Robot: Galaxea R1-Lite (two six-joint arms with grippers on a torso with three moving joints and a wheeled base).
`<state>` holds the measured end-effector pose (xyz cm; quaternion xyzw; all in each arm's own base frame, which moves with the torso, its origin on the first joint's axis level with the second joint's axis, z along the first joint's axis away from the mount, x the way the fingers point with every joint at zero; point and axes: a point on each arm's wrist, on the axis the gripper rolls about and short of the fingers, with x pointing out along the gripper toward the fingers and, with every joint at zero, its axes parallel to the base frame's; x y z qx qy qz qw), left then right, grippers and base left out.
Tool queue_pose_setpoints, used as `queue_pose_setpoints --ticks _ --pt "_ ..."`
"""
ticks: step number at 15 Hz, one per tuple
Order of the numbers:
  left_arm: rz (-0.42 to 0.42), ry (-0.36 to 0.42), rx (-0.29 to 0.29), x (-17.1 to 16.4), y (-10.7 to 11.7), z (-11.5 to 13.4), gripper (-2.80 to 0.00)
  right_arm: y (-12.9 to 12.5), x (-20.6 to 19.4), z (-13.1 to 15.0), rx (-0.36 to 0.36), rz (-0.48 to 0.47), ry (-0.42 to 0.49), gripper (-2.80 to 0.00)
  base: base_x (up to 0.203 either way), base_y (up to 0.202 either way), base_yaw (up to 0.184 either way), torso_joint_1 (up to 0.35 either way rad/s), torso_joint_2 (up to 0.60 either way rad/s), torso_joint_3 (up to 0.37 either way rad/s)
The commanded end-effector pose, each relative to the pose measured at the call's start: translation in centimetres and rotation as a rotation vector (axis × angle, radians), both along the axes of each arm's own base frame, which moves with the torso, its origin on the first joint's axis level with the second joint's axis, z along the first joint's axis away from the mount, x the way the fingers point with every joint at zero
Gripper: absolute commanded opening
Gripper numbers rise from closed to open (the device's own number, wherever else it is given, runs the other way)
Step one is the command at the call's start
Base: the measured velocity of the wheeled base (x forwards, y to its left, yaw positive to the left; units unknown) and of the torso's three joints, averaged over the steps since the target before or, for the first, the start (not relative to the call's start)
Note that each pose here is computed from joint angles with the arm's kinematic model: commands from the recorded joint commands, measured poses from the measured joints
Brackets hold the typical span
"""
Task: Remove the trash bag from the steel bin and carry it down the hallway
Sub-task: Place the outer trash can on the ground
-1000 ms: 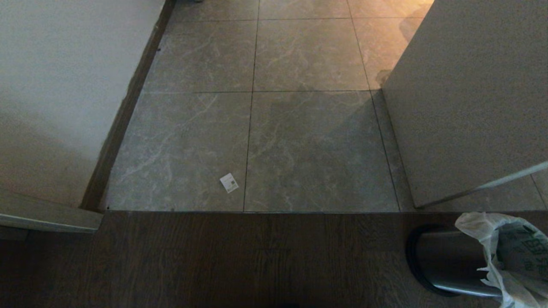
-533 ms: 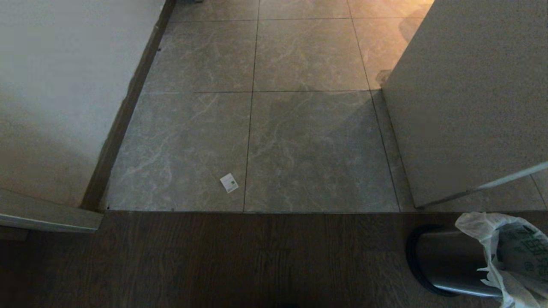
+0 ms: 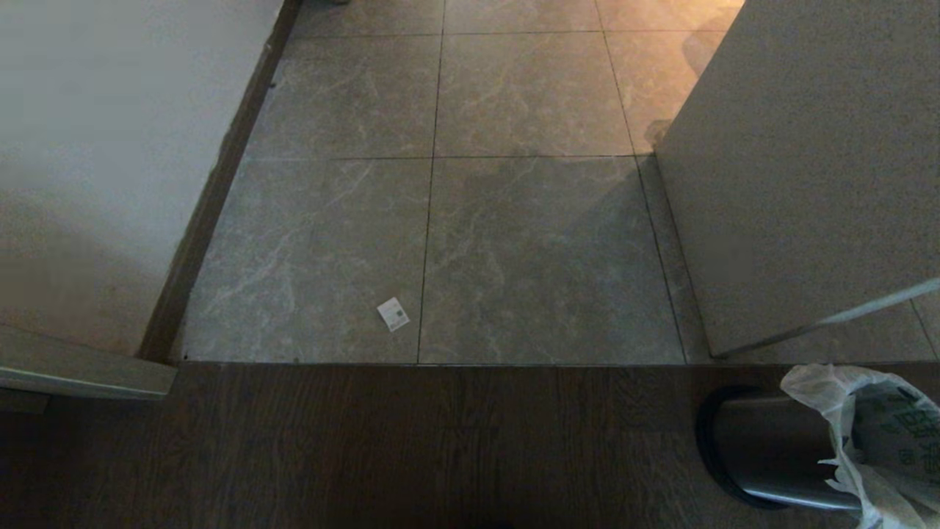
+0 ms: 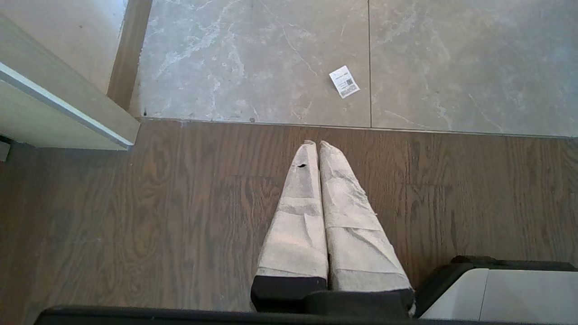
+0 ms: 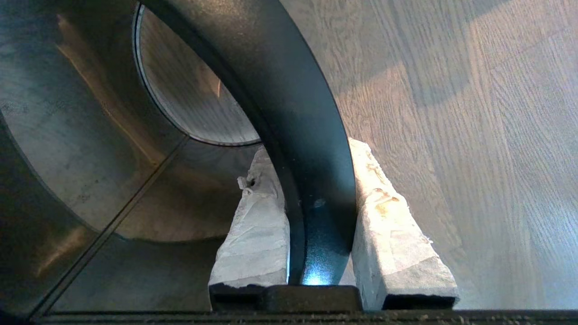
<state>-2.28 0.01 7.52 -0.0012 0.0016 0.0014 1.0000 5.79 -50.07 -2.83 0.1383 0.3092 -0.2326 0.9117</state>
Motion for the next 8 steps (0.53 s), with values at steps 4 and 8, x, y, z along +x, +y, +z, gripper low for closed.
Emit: queue_pose_setpoints --ticks 4,8 --pt "0.000 0.000 -0.001 0.00 0.00 0.00 -2.80 0.01 0.27 -0.16 -0.011 0.018 0.003 -2.80 0.000 0.000 0.000 0.000 0.00 0.000" --pt "0.000 0.000 -0.001 0.00 0.00 0.00 -2.80 -0.07 0.34 -0.13 -0.024 0.022 0.011 0.00 0.000 0.000 0.000 0.000 0.00 0.000"
